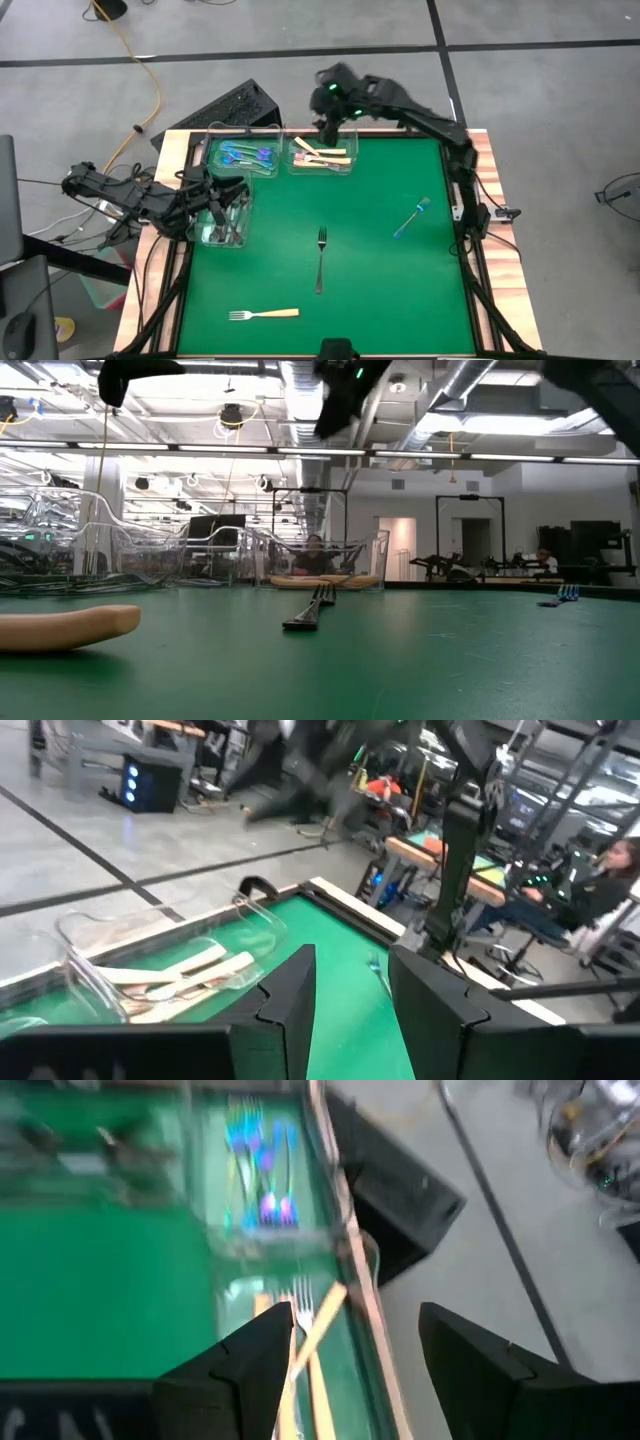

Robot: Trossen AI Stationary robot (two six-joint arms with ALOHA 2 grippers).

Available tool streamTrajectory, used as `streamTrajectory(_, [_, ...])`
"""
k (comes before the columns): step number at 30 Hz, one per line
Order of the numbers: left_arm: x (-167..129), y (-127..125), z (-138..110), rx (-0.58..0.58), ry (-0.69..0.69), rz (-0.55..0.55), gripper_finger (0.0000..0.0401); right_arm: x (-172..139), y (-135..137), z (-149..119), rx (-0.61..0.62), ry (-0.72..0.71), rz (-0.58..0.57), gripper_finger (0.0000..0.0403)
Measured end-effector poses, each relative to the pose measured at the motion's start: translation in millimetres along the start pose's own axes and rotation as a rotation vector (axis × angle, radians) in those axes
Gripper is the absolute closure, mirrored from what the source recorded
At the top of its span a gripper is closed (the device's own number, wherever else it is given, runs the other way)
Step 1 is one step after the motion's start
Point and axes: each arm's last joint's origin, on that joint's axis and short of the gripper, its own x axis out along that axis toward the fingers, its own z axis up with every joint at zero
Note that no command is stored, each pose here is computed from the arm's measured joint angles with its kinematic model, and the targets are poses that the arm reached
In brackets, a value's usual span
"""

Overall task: Sort silverware by color (type)
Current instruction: Put the black fork into the middle left transparent bin

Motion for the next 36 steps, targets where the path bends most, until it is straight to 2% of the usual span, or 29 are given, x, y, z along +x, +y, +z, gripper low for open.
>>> streamTrajectory(6, [7.4,-6.7,-7.9,0.001,0.054,-0.026,0.0289,-83.3,-6.9,8.6,0.053,-0.171,-0.005,0.0165])
streamTrajectory(11, [14.5,-13.5,-15.8,0.018,0.109,-0.061,0.0289,-155.1,-7.8,3.9,0.094,-0.303,0.019,0.0165])
streamTrajectory(15, [20.0,-19.1,-21.7,0.031,0.149,-0.096,0.0289,-202.6,-5.7,-10.8,0.135,-0.325,0.025,0.0165])
streamTrajectory(18, [23.4,-22.3,-25.4,0.040,0.170,-0.110,0.0289,-227.7,-1.6,-27.2,0.185,-0.272,0.047,0.0166])
streamTrajectory(21, [26.2,-25.6,-29.3,0.047,0.207,-0.148,0.0289,-242.3,4.1,-45.2,0.242,-0.164,0.083,0.0166])
streamTrajectory(25, [27.7,-30.3,-35.8,0.057,0.306,-0.261,0.0289,-250.9,18.9,-59.8,0.294,-0.026,0.148,0.0166])
streamTrajectory(30, [26.8,-34.1,-39.9,0.051,0.401,-0.385,0.0289,-251.5,40.9,-58.2,0.287,-0.004,0.226,0.0166])
streamTrajectory(36, [23.6,-36.4,-46.9,0.025,0.529,-0.478,0.0289,-246.3,65.9,-56.1,0.234,0.036,0.303,0.0166])
